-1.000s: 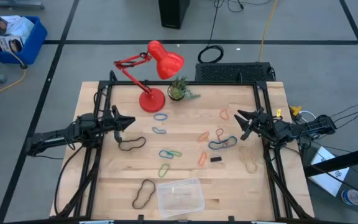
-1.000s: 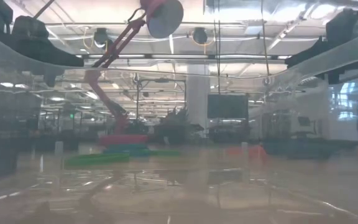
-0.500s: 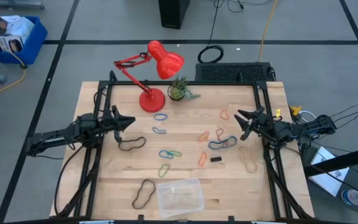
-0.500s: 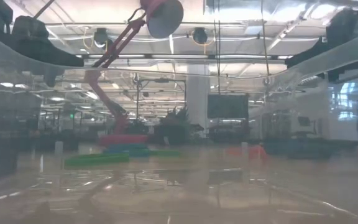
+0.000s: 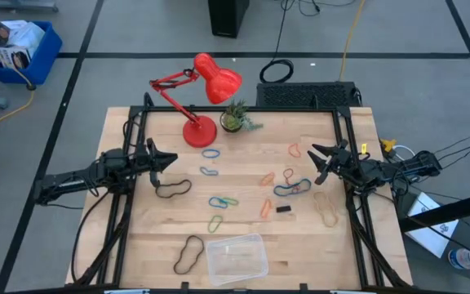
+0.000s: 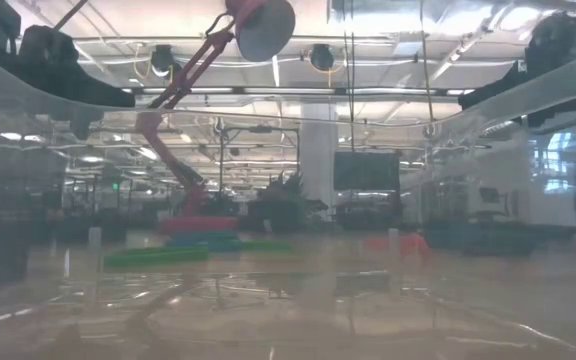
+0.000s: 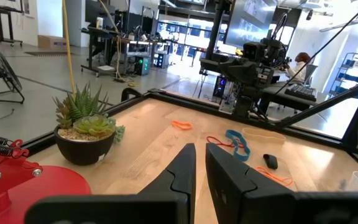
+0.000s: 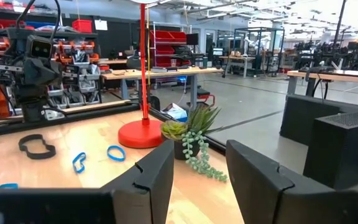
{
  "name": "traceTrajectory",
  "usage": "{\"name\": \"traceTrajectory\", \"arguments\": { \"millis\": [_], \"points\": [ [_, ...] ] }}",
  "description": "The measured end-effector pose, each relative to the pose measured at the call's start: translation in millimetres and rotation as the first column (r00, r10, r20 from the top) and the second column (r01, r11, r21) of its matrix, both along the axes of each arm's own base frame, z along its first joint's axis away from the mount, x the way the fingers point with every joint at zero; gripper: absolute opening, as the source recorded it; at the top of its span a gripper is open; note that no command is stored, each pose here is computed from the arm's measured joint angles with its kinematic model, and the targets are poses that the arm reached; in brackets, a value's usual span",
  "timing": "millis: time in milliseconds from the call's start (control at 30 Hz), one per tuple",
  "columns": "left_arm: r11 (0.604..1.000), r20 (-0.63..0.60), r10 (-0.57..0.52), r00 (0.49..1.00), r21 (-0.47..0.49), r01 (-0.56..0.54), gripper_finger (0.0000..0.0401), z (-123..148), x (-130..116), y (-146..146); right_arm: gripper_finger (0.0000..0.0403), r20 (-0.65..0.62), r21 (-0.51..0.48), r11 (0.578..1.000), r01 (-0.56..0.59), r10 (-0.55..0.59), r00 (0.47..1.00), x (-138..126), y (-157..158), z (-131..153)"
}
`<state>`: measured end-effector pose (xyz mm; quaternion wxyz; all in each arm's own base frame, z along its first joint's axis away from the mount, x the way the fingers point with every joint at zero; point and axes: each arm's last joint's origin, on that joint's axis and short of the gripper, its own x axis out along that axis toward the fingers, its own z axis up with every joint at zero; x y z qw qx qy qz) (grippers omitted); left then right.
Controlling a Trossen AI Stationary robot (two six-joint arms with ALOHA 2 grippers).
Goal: Pick and place rubber bands into bin
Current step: Put the black rubber band into the transparent bin
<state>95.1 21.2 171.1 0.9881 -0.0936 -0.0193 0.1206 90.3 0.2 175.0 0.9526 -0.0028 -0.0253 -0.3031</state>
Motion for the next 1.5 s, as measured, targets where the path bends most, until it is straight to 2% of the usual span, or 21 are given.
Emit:
{"name": "traceTrajectory", "arguments": {
  "millis": [367, 533, 767, 1033, 1367, 1500],
  "points": [
    [1.000, 0.012, 0.020, 1.000, -0.001, -0.020, 0.0042, 1, 0, 1, 0.0144, -0.015, -0.019, 1.000, 0.001, -0.001, 1.000, 0, 0, 0],
    [0.997, 0.036, 0.013, 0.999, -0.073, -0.010, 0.0042, 2, 0, 0, 0.0144, -0.015, -0.020, 1.000, 0.001, -0.001, 1.000, 0, 0, 0],
    [1.000, 0.022, 0.025, 0.999, -0.014, -0.025, 0.0042, 2, 0, 1, 0.0144, -0.015, -0.020, 1.000, 0.001, -0.002, 1.000, 0, 0, 0],
    [1.000, 0.028, 0.025, 0.999, -0.016, -0.025, 0.0042, 2, 0, 1, 0.0144, -0.015, -0.020, 1.000, 0.001, -0.002, 1.000, 0, 0, 0],
    [0.996, 0.104, 0.013, 0.995, -0.084, -0.005, 0.0042, 8, -1, 0, 0.0144, -0.015, -0.020, 1.000, 0.002, -0.002, 1.000, 0, 0, 0],
    [0.994, 0.229, -0.093, 0.969, -0.042, 0.106, 0.0042, 21, -2, -3, 0.0144, -0.015, -0.020, 1.000, 0.002, -0.002, 1.000, 0, 0, 0]
  ]
}}
